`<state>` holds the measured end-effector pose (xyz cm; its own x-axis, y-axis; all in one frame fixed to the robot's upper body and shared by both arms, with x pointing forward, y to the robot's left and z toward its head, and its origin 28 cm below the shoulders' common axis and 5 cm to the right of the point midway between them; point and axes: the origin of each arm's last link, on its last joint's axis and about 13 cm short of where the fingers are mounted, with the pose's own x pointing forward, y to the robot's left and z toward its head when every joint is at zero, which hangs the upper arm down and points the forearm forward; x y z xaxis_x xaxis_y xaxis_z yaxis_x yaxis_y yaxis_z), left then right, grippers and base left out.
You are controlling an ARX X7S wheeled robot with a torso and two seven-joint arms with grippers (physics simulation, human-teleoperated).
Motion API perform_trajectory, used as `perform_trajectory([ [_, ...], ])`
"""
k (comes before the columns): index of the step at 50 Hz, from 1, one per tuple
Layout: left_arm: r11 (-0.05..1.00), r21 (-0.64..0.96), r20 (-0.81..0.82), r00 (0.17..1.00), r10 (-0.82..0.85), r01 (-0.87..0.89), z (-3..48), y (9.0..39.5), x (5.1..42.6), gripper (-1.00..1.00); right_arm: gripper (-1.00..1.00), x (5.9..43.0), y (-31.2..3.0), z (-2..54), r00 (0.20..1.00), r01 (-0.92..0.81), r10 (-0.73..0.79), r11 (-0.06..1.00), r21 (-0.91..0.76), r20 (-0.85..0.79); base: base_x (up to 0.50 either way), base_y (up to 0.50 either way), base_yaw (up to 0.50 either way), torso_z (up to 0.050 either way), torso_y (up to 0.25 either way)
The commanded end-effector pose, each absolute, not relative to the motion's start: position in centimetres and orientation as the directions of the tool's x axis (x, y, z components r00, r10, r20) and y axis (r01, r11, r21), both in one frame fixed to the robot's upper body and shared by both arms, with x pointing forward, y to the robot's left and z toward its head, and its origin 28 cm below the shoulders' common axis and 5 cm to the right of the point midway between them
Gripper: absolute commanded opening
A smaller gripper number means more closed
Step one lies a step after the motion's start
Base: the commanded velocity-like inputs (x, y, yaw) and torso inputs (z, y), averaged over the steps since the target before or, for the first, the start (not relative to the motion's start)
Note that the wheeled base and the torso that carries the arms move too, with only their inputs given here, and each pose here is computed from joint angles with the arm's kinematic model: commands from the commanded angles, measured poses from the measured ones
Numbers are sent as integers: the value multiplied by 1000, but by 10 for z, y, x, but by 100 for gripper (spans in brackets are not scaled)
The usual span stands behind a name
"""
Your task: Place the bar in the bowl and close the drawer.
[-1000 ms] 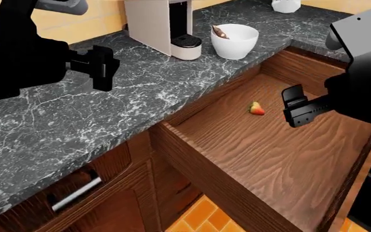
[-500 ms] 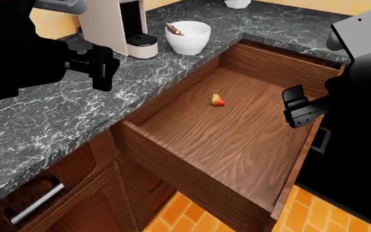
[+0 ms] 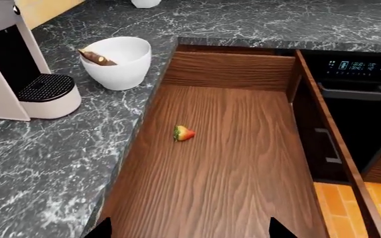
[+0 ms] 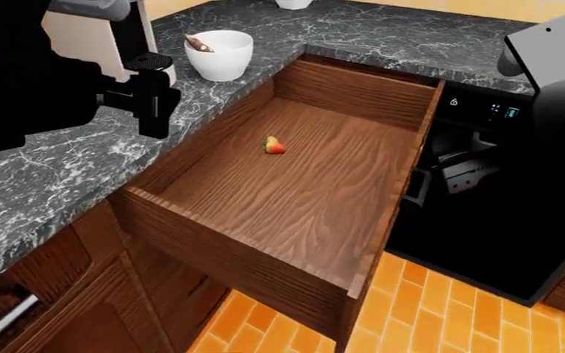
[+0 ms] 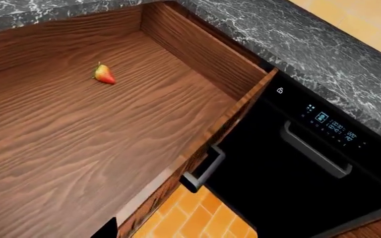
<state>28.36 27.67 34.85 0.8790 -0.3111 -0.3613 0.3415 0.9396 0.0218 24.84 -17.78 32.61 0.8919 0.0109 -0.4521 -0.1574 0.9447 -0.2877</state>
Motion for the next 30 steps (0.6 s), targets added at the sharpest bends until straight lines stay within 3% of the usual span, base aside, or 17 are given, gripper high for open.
perform_trajectory([
  [1, 941, 21, -361, 880, -309, 339, 349, 278, 283, 100, 100, 250, -178, 326, 892, -133, -12, 949, -287, -452, 0, 0, 0, 0, 0],
  [6, 941, 21, -361, 880, -308, 337, 349, 277, 283, 100, 100, 252, -179, 326, 892, -93, -56, 948, -305, -448, 4, 2, 0, 0, 0],
  [22, 941, 22, -361, 880, -308, 339, 349, 277, 283, 100, 100, 251, -179, 326, 889, -94, -63, 944, -315, -454, 535, 21, 0, 0, 0],
  [30, 940, 23, -358, 881, -310, 340, 351, 276, 281, 100, 100, 250, -180, 330, 884, -66, -71, 960, -273, -462, 34, 11, 0, 0, 0],
])
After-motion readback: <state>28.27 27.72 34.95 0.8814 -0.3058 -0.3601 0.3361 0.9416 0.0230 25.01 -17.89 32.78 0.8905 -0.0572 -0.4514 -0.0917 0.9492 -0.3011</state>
